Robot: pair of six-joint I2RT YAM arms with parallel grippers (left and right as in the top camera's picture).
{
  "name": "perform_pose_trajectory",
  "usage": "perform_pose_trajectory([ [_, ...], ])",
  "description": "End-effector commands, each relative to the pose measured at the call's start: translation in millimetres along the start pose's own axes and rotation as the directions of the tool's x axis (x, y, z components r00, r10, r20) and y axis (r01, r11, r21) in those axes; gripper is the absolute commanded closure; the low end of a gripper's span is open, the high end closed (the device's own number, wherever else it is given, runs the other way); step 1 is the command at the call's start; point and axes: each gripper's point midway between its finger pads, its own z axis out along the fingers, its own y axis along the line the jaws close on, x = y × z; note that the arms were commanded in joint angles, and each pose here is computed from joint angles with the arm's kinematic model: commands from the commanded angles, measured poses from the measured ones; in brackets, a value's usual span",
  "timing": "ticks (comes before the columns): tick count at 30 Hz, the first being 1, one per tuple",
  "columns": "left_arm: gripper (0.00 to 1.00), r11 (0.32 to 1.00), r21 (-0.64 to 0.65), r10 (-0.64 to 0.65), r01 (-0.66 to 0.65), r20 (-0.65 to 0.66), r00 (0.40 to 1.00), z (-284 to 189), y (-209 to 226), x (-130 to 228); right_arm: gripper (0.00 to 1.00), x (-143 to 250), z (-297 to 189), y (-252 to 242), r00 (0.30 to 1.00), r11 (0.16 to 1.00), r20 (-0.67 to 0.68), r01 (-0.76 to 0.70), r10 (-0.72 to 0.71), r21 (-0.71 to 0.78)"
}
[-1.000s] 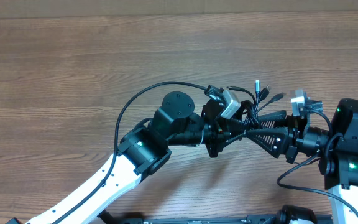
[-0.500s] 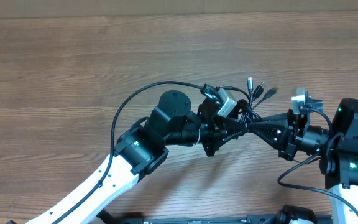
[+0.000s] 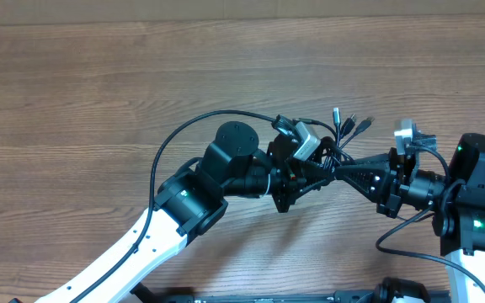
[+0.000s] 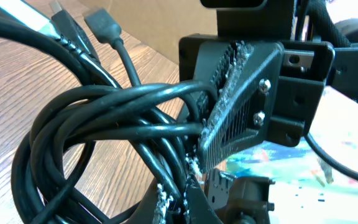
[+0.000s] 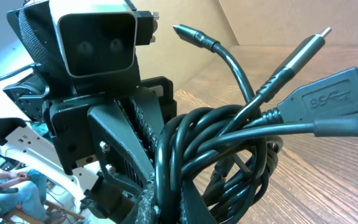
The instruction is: Untangle cables
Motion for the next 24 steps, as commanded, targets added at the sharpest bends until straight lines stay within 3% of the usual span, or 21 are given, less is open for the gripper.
perform_pose_trajectory([
  [1, 0.96, 0.993, 0.081, 0.087, -0.083, -0.055, 0.995, 2, -13, 13, 0.96, -8, -4, 7, 1.000, 1.000, 0.017, -0.014, 0.015, -0.013],
  [10, 0.96, 0.967, 0.193, 0.182, -0.168, -0.058, 0.982, -2, -32, 19, 0.96, -9, -7, -5, 0.998, 0.997, 0.025, -0.059, 0.058, 0.053],
  [15, 0.96, 0.913, 0.289, 0.301, -0.287, -0.004, 0.954, -17, -55, 14, 0.96, -6, -11, -34, 0.982, 0.957, 0.050, -0.190, 0.183, 0.218],
  [24, 0.96, 0.830, 0.377, 0.413, -0.410, 0.077, 0.907, -50, -83, 10, 0.96, -3, -17, -54, 0.961, 0.904, 0.089, -0.275, 0.260, 0.329],
])
